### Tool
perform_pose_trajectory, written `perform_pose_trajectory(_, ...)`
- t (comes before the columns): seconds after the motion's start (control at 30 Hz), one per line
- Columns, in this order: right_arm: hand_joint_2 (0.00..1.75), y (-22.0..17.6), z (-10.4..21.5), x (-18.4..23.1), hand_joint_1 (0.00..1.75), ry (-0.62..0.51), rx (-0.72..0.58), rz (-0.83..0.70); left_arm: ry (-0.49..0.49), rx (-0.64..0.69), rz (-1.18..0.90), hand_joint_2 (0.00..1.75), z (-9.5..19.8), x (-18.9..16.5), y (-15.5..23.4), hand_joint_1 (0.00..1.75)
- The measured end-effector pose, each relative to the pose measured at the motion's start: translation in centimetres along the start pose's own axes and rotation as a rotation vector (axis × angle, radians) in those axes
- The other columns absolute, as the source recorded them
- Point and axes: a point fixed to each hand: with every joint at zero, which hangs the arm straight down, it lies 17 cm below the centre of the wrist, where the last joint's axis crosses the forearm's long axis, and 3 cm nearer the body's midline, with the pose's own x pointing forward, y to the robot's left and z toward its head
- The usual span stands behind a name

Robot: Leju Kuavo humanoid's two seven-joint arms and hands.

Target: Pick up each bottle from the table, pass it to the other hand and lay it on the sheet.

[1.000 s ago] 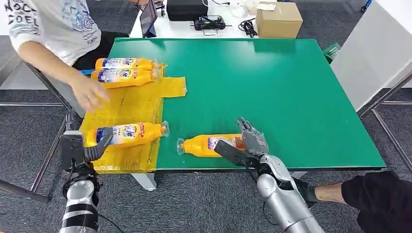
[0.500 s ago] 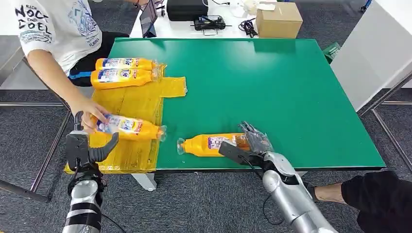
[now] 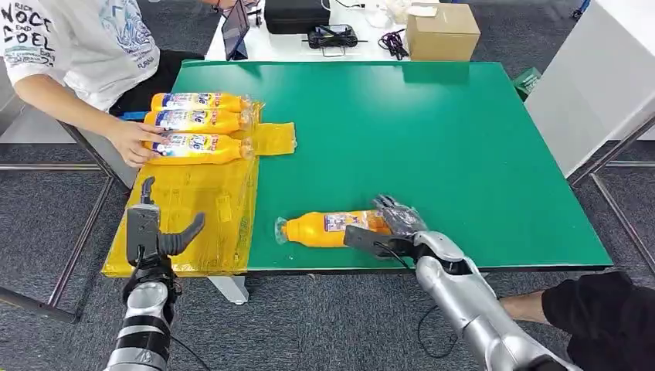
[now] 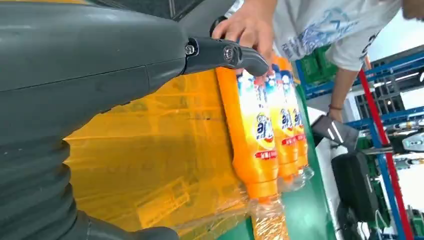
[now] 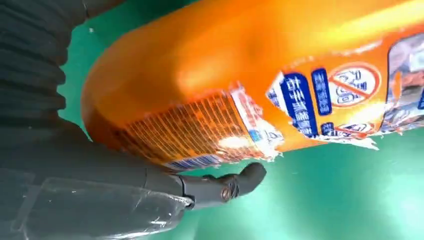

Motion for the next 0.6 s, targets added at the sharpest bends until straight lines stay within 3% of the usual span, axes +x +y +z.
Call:
perform_pose_trajectory(0.27, 1.75, 0.5, -0.7, 0.3, 0.00, -0.025, 0.046, 0.021, 0.010, -0.029, 0.010, 1.75, -0.2, -0.3, -1.1, 0.00)
perform_pose_trajectory(0.3, 1.75, 0.6, -0.7, 0.4, 0.02, -0.030, 0.047, 0.018, 0.012, -0.031, 0.012, 1.75, -0.2, -0.4, -1.2, 0.00)
perform_pose_trajectory(0.37, 1.75, 0.7, -0.8, 0.6, 0.24, -0.039, 0.048, 0.018, 0.016, -0.037, 0.015, 1.75, -0.2, -0.5, -1.4, 0.00)
perform_pose_trajectory(0.6, 1.75, 1.2, -0.9, 1.2, 0.28, -0.055, 0.047, 0.008, 0.028, -0.059, 0.022, 1.75, 0.0, -0.9, -2.2, 0.00)
